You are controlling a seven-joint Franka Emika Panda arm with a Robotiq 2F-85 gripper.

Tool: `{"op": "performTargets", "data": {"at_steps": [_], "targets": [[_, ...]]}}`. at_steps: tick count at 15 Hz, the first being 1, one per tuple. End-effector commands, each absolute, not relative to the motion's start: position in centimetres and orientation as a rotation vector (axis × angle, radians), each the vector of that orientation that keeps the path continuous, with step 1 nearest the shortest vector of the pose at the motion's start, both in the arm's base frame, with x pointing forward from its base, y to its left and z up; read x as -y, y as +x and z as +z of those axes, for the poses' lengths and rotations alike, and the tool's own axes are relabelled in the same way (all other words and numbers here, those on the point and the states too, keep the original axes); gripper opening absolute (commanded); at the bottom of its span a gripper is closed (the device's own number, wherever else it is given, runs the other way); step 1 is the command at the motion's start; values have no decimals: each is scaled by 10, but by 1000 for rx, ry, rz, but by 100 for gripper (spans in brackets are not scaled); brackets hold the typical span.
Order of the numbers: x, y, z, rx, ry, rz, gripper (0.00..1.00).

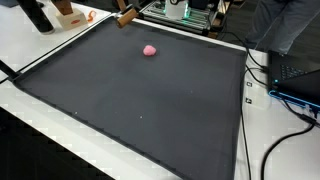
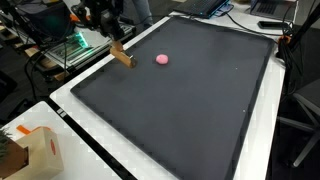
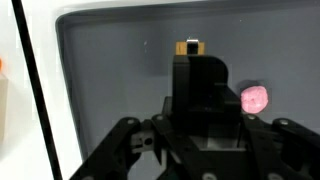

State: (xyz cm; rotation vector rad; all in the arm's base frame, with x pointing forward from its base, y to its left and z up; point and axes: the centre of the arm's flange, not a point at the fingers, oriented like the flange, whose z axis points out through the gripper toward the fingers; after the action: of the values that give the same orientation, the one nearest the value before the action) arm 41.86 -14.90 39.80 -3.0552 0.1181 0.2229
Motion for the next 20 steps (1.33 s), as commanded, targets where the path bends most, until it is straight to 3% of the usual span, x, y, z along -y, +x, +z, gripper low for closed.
{"op": "performTargets", "data": {"at_steps": [1,6,7,20], "targets": [[149,419,398,-118,-3055,223,49],[149,419,398,-118,-3055,223,49],[149,419,398,-118,-3055,223,24],[66,471,367,-115,-2960,41,24]]}}
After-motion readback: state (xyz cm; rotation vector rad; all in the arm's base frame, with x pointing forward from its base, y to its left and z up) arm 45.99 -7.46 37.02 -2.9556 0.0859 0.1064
